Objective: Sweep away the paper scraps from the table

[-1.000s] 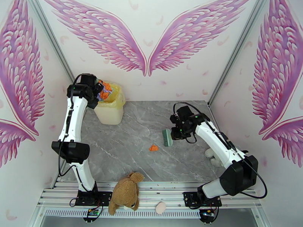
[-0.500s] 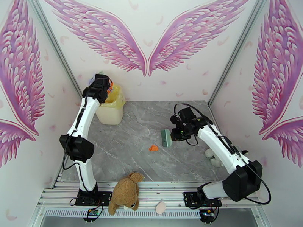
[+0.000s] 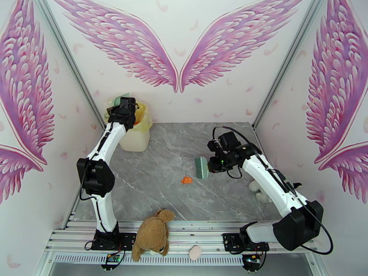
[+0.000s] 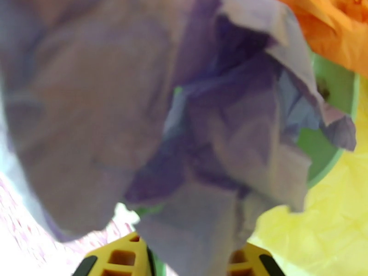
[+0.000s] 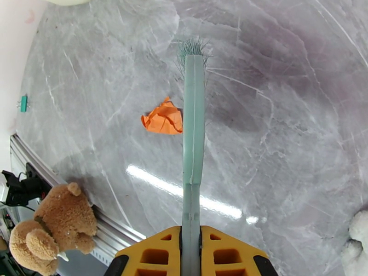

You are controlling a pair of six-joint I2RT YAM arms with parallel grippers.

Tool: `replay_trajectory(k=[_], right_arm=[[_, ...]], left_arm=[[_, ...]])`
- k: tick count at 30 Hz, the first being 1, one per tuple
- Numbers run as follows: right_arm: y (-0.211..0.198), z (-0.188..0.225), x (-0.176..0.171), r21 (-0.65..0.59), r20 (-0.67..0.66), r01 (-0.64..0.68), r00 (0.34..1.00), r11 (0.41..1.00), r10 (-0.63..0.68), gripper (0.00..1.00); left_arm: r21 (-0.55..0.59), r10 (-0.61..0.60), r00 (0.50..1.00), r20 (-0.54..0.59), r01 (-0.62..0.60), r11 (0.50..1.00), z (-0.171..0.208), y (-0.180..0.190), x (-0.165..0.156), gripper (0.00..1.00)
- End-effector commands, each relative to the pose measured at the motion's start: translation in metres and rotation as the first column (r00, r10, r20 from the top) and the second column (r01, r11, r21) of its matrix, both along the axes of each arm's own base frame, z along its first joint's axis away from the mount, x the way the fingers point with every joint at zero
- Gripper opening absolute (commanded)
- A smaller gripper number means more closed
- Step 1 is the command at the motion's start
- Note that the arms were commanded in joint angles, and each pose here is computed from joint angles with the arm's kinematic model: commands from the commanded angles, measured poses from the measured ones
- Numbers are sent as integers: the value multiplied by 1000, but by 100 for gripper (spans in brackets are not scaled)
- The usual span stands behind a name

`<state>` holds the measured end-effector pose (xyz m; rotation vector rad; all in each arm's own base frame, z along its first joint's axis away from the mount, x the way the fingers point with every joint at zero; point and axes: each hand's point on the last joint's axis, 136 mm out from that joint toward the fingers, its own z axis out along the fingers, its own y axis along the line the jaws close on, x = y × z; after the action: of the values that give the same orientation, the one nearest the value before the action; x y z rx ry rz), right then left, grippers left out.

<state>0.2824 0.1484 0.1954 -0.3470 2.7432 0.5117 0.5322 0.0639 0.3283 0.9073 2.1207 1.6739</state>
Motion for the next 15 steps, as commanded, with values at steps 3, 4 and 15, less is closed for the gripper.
replay_trajectory(k=[3, 4, 15], right_arm=[[3, 7, 0, 34, 22, 10, 1000, 999, -11, 0], [4, 6, 0, 36, 18, 9, 1000, 999, -10, 0], [6, 3, -1, 47, 10, 9, 1000, 999, -9, 0]], left_arm=[[20, 6, 998, 64, -8, 1000, 29, 5, -15, 0], [22, 3, 999, 52, -5, 1000, 27, 6, -18, 0], [24, -38, 997, 73, 37, 999, 42, 6, -35, 0]])
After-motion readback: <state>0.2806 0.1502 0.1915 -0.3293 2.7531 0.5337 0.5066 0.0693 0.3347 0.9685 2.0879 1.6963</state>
